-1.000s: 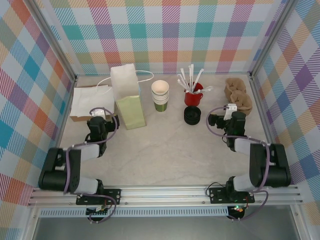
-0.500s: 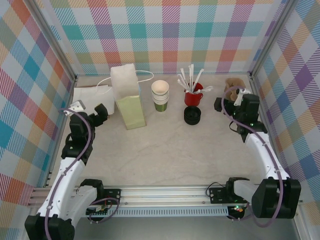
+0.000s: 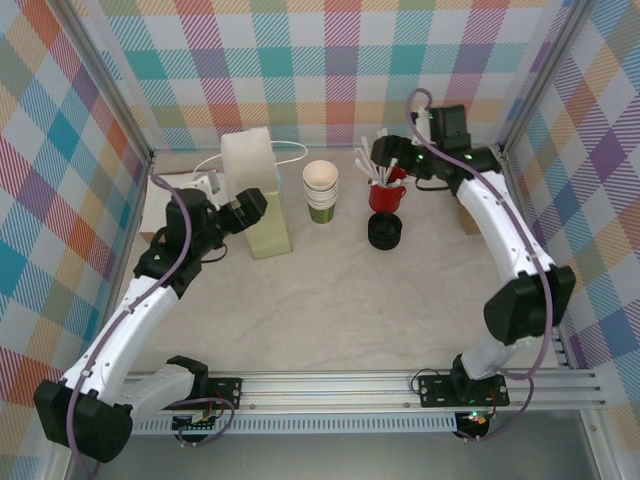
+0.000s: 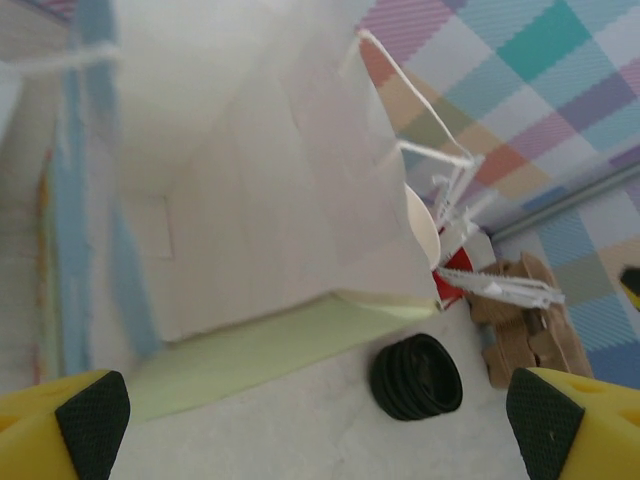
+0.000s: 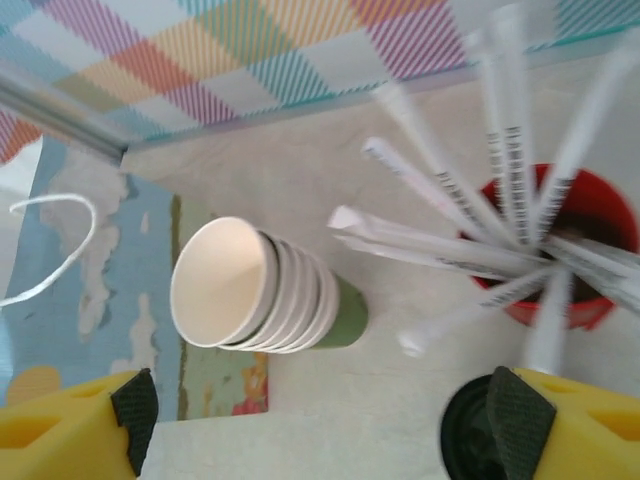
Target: Pack the takeout coffee
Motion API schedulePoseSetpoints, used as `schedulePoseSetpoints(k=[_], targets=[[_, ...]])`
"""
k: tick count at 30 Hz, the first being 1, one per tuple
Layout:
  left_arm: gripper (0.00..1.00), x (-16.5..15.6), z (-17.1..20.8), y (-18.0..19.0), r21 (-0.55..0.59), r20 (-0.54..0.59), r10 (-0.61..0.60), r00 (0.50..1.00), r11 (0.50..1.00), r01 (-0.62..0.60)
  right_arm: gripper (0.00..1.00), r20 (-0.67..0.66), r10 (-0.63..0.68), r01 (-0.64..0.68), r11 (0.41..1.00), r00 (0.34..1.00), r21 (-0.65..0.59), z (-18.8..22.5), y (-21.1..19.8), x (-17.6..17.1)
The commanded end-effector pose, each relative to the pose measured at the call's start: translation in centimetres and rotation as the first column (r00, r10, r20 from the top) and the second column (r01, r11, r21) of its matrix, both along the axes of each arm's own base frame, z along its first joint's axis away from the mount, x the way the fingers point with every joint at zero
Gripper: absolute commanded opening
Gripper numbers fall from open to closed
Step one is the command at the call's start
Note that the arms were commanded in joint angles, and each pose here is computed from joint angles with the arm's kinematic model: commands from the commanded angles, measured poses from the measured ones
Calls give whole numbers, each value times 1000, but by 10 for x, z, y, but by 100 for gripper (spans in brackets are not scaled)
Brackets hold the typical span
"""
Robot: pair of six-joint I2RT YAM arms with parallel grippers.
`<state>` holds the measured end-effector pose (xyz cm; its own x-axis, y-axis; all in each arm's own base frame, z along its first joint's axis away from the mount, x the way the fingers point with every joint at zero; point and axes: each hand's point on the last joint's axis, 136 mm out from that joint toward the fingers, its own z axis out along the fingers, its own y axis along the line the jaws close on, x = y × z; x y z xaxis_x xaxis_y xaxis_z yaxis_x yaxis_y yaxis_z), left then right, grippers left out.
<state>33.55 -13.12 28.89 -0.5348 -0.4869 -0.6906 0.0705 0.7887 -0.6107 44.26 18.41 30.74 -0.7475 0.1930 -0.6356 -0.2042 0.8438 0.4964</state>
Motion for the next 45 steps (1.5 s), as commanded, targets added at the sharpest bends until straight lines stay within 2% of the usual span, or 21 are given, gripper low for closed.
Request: schedulePoseSetpoints(k=[1,8,17,22,27,32,45], targets=[[99,4,30,-13,-35,76,-11,997,999,14,83,-125,41,-44,999,991,-24,-23,26,0],[100,5,18,-5,-4,54,46,997,999,-46,71,-220,115,-131,989,969,-61,-58,75,25],[100,-1,7,6,4,33,94,995,996,-95,55,-281,141,-169,982,949,-79,-94,103,44],[100,-2,10,6,13,42,91,995,996,-92,41,-287,156,-180,982,945,-58,-99,112,46],[100,-3,21,5,24,64,72,995,997,-74,21,-275,154,-180,981,949,-71,-98,115,47],[100,-5,32,5,37,88,59,994,997,-62,5,-267,160,-187,979,950,-79,-94,116,46],[100,-21,55,-5,49,122,-43,992,998,38,3,-124,170,-187,972,978,-144,-19,99,26]])
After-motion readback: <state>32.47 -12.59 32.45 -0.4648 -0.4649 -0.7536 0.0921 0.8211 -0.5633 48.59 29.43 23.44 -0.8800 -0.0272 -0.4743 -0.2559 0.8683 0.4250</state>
